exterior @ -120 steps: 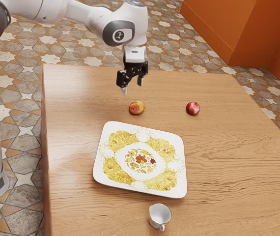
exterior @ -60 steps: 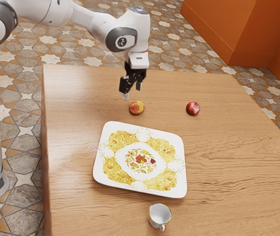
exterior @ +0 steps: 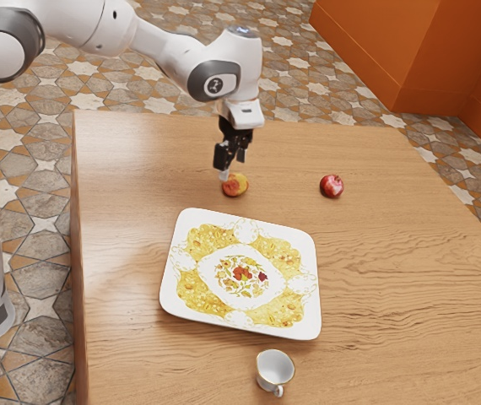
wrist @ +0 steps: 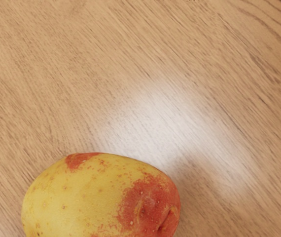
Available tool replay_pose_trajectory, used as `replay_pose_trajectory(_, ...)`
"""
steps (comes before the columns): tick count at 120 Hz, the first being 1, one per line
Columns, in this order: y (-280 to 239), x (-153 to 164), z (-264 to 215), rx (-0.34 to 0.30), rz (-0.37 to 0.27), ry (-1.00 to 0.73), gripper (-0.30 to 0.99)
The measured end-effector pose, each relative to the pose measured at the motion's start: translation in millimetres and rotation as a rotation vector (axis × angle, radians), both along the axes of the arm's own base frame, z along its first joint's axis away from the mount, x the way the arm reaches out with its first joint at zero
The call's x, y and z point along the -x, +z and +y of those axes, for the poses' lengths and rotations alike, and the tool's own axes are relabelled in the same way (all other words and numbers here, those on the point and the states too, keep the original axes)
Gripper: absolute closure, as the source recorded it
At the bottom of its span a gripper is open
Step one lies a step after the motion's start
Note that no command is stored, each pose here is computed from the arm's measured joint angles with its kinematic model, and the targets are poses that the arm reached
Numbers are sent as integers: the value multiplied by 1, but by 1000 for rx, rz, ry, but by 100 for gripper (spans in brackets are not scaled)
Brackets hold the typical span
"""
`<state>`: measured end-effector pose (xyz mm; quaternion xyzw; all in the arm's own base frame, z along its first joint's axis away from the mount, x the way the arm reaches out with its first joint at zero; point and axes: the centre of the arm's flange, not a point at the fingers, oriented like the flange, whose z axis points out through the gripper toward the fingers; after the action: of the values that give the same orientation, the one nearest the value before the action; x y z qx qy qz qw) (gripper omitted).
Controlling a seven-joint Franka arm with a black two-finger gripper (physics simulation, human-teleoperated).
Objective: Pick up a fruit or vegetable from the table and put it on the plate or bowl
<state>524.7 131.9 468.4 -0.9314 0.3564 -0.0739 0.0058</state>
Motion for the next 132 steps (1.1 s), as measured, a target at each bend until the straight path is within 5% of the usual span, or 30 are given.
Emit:
replay_pose_trajectory(105,-59,-26,9,-3,0,86,1)
replay_pose_trajectory(132,-59,-21,35,-11,-2,136,26)
